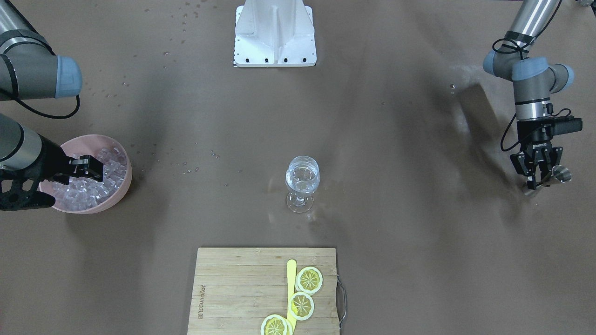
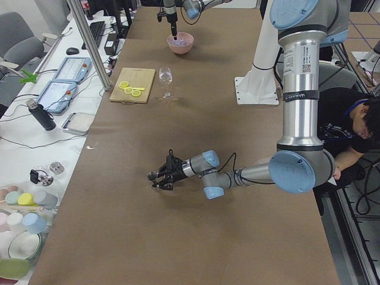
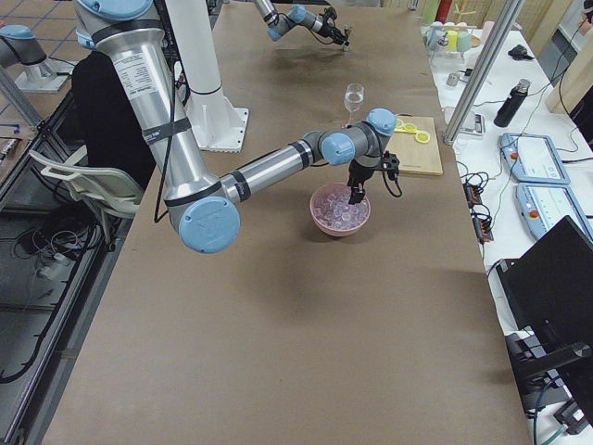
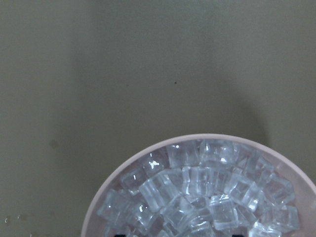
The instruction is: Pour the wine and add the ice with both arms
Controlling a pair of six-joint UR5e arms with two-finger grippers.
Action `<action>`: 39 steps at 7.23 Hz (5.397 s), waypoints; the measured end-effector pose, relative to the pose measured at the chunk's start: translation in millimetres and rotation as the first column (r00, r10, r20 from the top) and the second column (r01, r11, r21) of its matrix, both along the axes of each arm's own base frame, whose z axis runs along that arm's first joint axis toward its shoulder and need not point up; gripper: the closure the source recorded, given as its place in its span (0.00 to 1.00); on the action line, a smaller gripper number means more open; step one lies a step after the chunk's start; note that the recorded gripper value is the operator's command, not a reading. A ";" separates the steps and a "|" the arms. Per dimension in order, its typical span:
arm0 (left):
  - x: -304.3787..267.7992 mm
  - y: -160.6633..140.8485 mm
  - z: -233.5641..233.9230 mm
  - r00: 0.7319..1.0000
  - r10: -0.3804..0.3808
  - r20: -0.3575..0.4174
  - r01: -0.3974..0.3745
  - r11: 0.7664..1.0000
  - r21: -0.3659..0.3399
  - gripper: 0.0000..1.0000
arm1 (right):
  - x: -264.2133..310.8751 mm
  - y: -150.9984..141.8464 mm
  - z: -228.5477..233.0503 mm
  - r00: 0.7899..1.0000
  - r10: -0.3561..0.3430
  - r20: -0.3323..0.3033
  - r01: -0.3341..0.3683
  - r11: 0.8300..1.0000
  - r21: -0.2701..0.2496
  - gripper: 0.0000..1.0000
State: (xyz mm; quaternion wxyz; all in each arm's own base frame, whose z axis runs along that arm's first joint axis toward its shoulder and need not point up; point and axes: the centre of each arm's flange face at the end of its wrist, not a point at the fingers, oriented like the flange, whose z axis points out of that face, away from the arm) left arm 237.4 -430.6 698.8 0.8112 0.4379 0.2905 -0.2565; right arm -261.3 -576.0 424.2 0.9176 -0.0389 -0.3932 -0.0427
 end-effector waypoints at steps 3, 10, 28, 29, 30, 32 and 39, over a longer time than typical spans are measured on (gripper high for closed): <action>-1.1 -0.7 -0.3 1.000 -0.002 -0.001 0.002 1.000 0.000 0.54 | -9.2 -15.7 26.0 1.000 0.003 0.001 -0.003 1.000 0.019 0.28; -7.2 -3.5 3.1 1.000 0.001 -0.005 -0.001 1.000 -0.014 0.76 | -10.5 -15.7 36.0 0.999 0.022 0.036 -0.022 1.000 -0.010 0.30; -1.7 -33.9 -178.4 0.985 -0.023 0.172 -0.010 0.981 0.191 0.93 | 30.0 6.0 -10.8 0.991 0.069 0.116 -0.061 0.996 -0.068 1.00; 3.8 -41.9 -203.5 0.983 -0.051 0.178 0.015 0.980 0.201 0.94 | 37.0 3.9 -19.2 0.990 0.078 0.119 -0.071 0.996 -0.061 1.00; 10.4 -51.1 -224.2 0.980 -0.082 0.182 0.043 0.977 0.207 0.94 | 41.8 0.5 -30.9 0.989 0.086 0.120 -0.079 0.995 -0.059 1.00; 21.0 -64.0 -247.2 0.975 -0.108 0.195 0.070 0.979 0.194 0.94 | 44.3 -5.3 -55.7 0.988 0.092 0.124 -0.086 0.995 -0.052 1.00; 142.1 -76.2 -362.2 0.971 0.006 0.240 -0.043 0.988 0.149 0.94 | 44.9 -15.0 -79.9 0.991 0.081 0.111 -0.081 0.997 0.003 1.00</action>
